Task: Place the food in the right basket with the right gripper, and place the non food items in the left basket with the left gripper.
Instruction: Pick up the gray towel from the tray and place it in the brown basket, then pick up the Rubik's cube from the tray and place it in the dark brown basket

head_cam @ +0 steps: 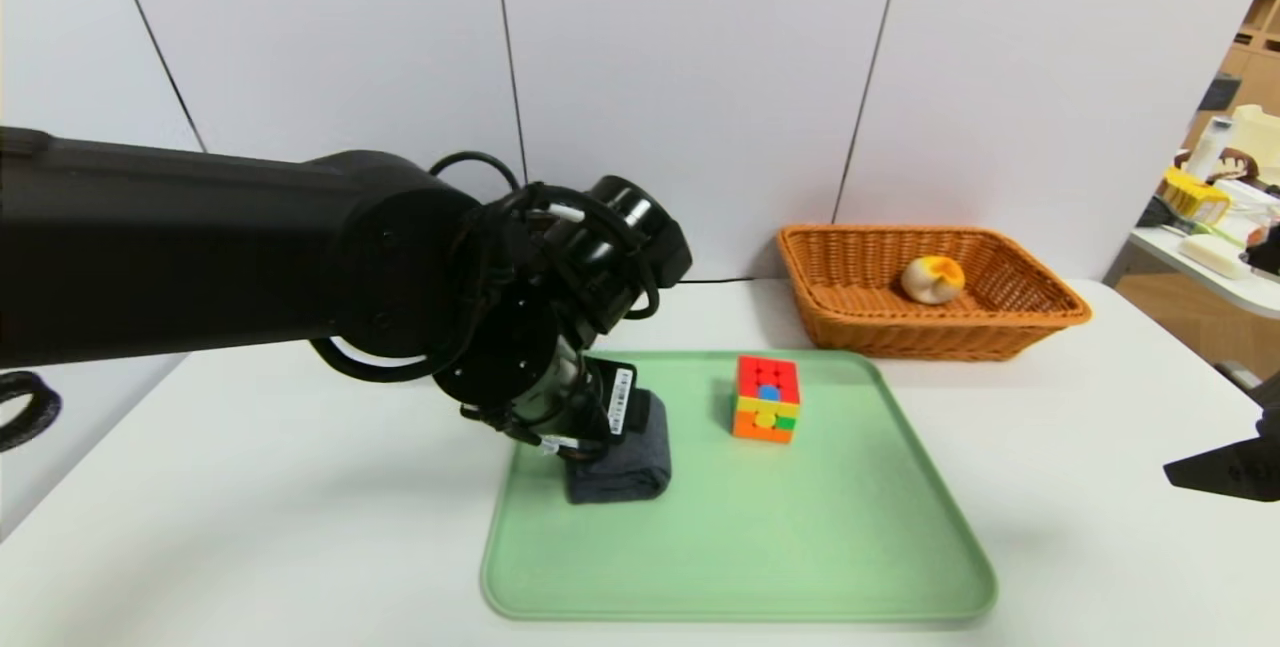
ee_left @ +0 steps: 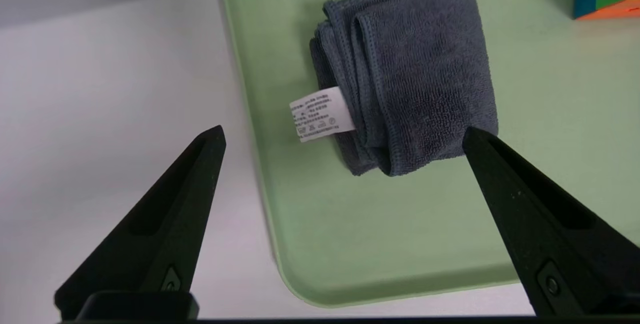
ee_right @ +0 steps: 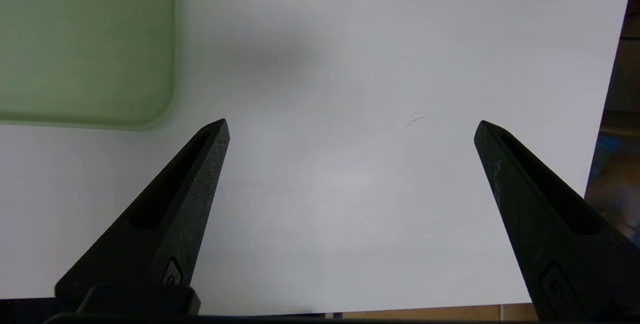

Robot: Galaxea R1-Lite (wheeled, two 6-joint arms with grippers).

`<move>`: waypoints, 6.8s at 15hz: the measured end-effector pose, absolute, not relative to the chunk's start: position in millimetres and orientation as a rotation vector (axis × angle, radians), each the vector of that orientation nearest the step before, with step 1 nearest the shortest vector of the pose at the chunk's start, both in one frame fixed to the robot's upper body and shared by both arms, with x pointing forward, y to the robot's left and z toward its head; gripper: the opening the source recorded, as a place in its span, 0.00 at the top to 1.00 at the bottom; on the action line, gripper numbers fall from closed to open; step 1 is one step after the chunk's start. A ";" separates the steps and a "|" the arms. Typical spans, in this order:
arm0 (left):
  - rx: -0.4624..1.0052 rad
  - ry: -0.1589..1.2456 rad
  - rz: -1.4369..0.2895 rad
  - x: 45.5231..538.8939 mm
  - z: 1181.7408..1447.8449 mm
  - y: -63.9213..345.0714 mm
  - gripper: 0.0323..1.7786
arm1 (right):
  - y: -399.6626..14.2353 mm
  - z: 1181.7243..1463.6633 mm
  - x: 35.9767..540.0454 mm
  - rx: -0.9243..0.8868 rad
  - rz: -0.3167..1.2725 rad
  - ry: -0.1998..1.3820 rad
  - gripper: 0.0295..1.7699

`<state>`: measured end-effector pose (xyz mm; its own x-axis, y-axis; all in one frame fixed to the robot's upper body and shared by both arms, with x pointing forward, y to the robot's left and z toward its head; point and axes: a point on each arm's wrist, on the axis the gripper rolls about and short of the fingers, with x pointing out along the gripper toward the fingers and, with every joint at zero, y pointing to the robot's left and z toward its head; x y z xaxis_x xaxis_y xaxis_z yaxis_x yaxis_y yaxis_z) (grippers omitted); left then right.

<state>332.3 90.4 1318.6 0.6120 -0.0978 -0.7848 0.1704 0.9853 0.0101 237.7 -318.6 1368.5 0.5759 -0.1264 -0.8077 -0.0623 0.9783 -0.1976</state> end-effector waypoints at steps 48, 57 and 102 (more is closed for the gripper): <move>-0.049 0.987 -0.140 336.4 1322.2 70.9 0.82 | -317.1 1368.3 235.2 -0.215 -0.014 0.952 0.04; -0.135 0.744 -0.161 334.7 1380.6 115.0 0.82 | -318.6 1368.0 226.6 -0.214 -0.014 0.942 0.04; -0.064 0.440 0.006 472.0 1334.0 143.6 0.09 | -313.6 1365.8 254.4 -0.190 -0.013 0.818 0.04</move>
